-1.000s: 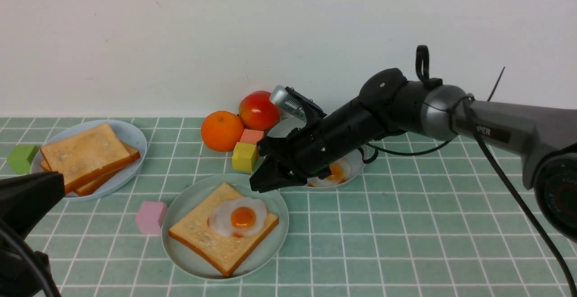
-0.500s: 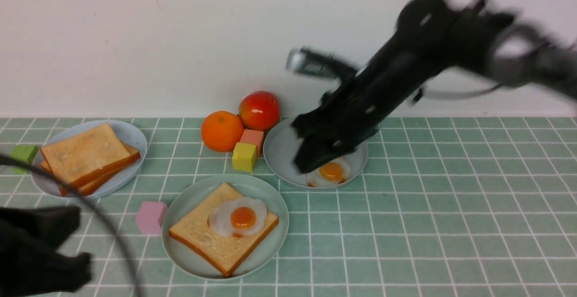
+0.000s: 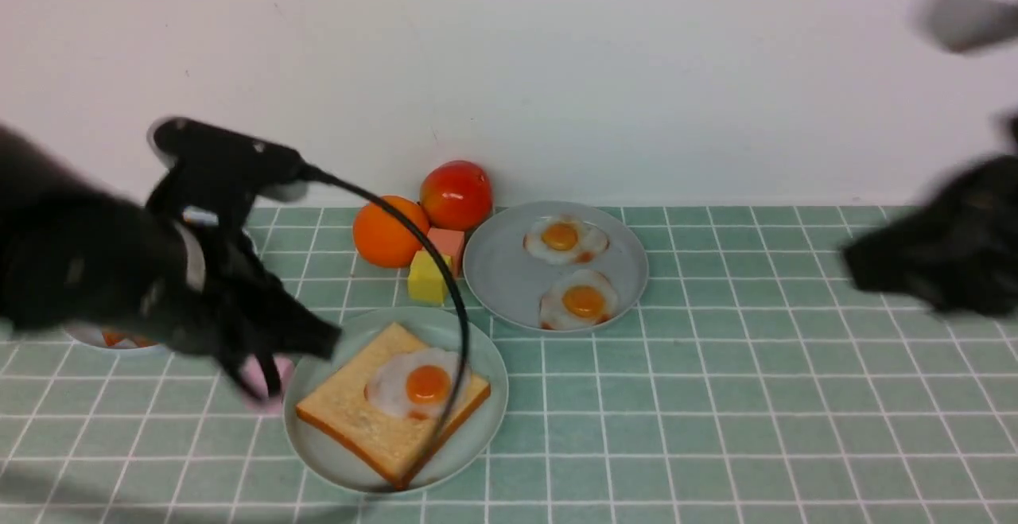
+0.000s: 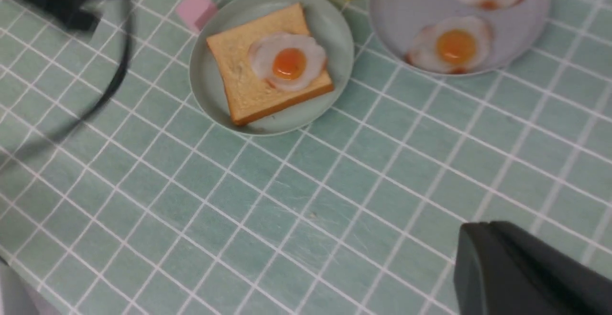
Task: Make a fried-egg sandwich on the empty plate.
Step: Use the left arm to grab a slice of bread
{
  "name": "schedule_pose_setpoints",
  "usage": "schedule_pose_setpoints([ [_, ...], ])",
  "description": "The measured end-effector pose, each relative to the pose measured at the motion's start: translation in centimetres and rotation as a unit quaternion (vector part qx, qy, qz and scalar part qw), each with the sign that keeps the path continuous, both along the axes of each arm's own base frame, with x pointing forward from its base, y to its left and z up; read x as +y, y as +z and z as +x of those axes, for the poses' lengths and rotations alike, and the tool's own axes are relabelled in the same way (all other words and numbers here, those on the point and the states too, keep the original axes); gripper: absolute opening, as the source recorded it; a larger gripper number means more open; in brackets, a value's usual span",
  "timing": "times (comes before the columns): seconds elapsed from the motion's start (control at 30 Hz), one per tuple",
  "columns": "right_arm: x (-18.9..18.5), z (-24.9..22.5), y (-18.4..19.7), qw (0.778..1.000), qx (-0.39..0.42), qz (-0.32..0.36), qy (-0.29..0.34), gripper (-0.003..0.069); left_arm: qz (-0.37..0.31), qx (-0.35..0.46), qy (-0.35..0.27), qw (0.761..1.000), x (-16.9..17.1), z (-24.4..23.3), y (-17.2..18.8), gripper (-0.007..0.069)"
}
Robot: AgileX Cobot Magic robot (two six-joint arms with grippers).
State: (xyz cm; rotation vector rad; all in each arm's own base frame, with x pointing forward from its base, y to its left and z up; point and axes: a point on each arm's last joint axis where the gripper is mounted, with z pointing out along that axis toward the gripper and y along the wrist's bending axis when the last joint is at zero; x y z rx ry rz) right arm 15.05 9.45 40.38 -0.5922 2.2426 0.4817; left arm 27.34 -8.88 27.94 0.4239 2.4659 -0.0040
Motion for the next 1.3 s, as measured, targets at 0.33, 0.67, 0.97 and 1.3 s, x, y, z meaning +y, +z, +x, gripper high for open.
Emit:
schedule_pose_setpoints([
  [0.33,-3.3,-5.6,0.6,0.997,-0.074,0.012,-0.016,0.0000,0.045,0.060,0.018,0.997,9.6,9.7,-4.8,-0.0009],
  [0.67,-3.1,-5.3,0.1,0.998,-0.052,0.010,-0.021,0.0001,0.139,0.035,-0.064,0.988,12.6,12.7,-7.6,0.0303],
  [0.97,-2.1,-3.6,-0.7,1.000,-0.015,0.009,-0.019,0.0003,0.174,0.038,-0.118,0.977,12.7,14.1,-11.3,0.0391],
  [1.3,-1.3,-2.8,-1.1,1.000,0.010,0.023,-0.013,0.0007,0.170,0.036,-0.107,0.979,12.8,14.6,-11.8,0.0221],
])
